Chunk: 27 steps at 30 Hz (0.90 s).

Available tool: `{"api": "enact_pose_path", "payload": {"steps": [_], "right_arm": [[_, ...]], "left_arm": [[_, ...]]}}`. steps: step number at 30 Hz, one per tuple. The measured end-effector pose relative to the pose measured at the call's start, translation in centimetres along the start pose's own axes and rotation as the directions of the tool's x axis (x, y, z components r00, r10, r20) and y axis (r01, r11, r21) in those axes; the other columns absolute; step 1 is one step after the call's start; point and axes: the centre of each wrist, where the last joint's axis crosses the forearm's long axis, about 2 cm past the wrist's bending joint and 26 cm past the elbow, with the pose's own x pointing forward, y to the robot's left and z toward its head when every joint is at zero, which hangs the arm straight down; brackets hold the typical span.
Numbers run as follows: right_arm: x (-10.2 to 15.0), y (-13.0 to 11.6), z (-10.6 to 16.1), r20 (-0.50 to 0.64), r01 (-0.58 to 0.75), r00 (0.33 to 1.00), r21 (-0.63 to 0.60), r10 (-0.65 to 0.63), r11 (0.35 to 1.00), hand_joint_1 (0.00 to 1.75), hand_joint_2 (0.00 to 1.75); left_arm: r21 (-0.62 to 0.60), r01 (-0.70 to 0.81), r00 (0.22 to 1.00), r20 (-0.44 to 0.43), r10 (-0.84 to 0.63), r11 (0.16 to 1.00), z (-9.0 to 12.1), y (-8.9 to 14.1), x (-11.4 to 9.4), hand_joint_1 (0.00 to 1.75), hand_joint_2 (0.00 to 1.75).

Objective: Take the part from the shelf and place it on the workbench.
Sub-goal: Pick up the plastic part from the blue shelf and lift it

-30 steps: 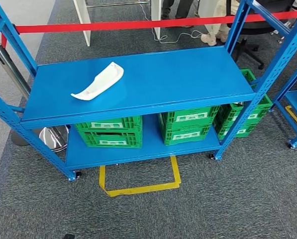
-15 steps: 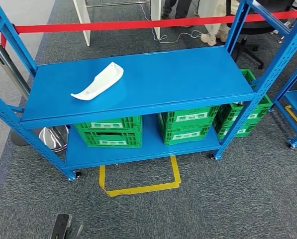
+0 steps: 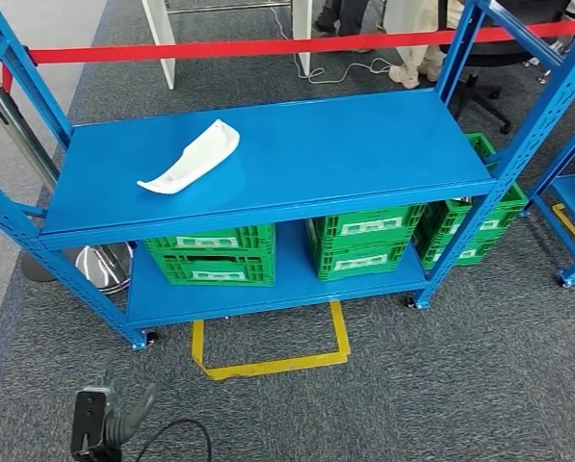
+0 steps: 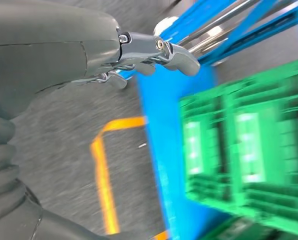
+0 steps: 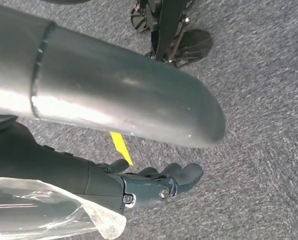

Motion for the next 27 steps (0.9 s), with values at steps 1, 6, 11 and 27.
{"api": "enact_pose_path", "payload": {"steps": [1, 6, 11, 27], "right_arm": [[0.0, 0.0, 0.0, -0.002, -0.005, 1.000, -0.003, 0.005, 1.000, 0.00, 0.00], [0.1, 0.1, 0.0, -0.008, -0.034, 0.999, -0.011, 0.033, 0.999, 0.00, 1.75], [0.3, 0.1, -0.1, -0.043, -0.073, 0.996, -0.011, 0.073, 0.997, 0.00, 1.75], [0.8, 0.7, -0.1, -0.136, -0.218, 0.966, 0.024, 0.219, 0.976, 0.00, 1.31]], "left_arm": [[0.004, 0.005, 0.999, 0.033, -0.005, 1.000, -0.3, 0.0, 0.5, 0.00, 1.75], [0.020, 0.034, 0.980, 0.196, -0.037, 0.999, -1.5, 0.4, 3.3, 0.00, 1.75], [0.020, 0.082, 0.920, 0.382, -0.083, 0.996, -2.9, 1.2, 6.7, 0.00, 1.75], [0.074, 0.381, 0.500, 0.822, -0.273, 0.922, -6.4, 3.3, 17.8, 0.00, 1.75]]}}
